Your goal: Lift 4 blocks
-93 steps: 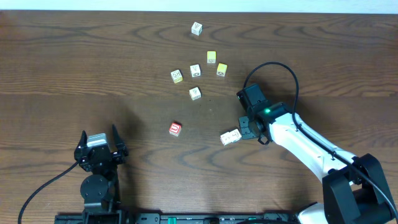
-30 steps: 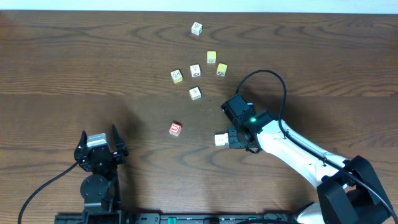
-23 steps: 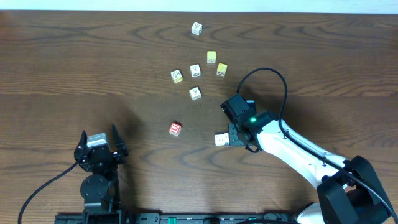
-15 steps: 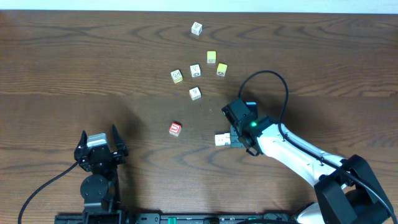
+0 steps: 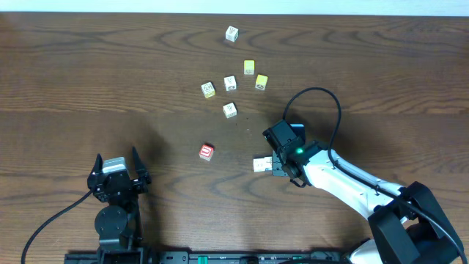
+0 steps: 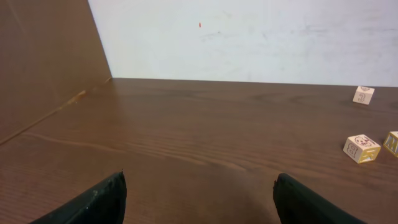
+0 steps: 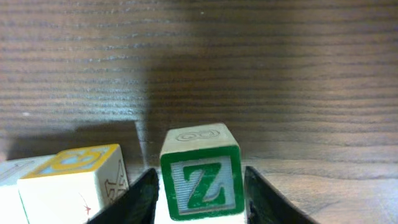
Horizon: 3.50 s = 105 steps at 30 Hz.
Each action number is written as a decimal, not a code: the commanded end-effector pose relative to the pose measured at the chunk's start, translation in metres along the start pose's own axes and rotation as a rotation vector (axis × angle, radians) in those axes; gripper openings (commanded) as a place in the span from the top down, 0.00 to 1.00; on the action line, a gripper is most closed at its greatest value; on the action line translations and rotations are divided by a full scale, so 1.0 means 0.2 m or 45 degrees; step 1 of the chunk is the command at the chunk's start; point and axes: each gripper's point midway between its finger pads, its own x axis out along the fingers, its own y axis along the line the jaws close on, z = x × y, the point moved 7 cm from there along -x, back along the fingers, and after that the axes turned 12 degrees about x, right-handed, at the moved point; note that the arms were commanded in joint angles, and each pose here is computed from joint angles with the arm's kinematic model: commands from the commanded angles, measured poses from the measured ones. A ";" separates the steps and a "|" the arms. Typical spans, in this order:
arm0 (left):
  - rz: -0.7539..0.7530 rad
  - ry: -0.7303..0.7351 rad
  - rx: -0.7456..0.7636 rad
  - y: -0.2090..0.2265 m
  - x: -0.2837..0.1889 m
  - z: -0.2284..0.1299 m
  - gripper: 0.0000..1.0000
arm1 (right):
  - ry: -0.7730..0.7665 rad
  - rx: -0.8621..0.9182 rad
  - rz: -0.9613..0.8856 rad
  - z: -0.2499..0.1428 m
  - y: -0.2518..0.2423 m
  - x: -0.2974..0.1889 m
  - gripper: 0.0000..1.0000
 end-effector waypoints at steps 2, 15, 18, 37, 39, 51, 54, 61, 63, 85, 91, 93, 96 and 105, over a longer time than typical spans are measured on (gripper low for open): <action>-0.005 0.067 0.032 -0.01 0.01 -0.07 0.24 | -0.003 0.005 -0.021 -0.01 -0.01 0.01 0.50; -0.005 0.067 0.032 -0.01 0.01 -0.07 0.24 | -0.024 0.008 -0.023 0.00 -0.01 0.01 0.48; -0.005 0.067 0.032 -0.01 0.01 -0.07 0.24 | -0.050 0.013 -0.023 0.02 -0.01 0.01 0.50; -0.005 0.067 0.032 -0.01 0.01 -0.07 0.24 | -0.071 0.010 0.075 0.15 -0.05 0.03 0.59; -0.005 0.067 0.032 -0.01 0.01 -0.07 0.24 | -0.067 -0.010 0.100 0.15 -0.03 0.03 0.59; -0.005 0.067 0.032 -0.01 0.01 -0.07 0.24 | -0.125 -0.024 0.136 0.23 -0.01 0.01 0.71; -0.005 0.067 0.032 -0.01 0.01 -0.07 0.24 | -0.157 -0.004 0.142 0.31 -0.01 -0.04 0.81; -0.005 0.067 0.032 -0.01 0.01 -0.07 0.24 | -0.121 0.044 0.088 0.39 -0.06 -0.11 0.99; -0.005 0.067 0.032 -0.01 0.01 -0.07 0.24 | -0.077 0.045 0.053 0.36 -0.08 -0.11 0.99; -0.005 0.067 0.032 -0.01 0.01 -0.07 0.24 | 0.106 0.077 -0.026 0.19 -0.12 -0.08 0.99; -0.005 0.067 0.032 -0.01 0.01 -0.07 0.24 | 0.076 0.084 -0.007 0.16 -0.13 -0.02 0.99; -0.005 0.067 0.032 -0.01 0.01 -0.07 0.24 | 0.079 0.083 -0.016 0.15 -0.14 -0.01 0.99; -0.005 0.067 0.032 -0.01 0.01 -0.07 0.24 | 0.080 0.083 -0.016 0.15 -0.14 -0.01 0.99; -0.005 0.067 0.032 -0.01 0.01 -0.07 0.24 | 0.094 0.081 -0.006 0.14 -0.14 -0.01 0.99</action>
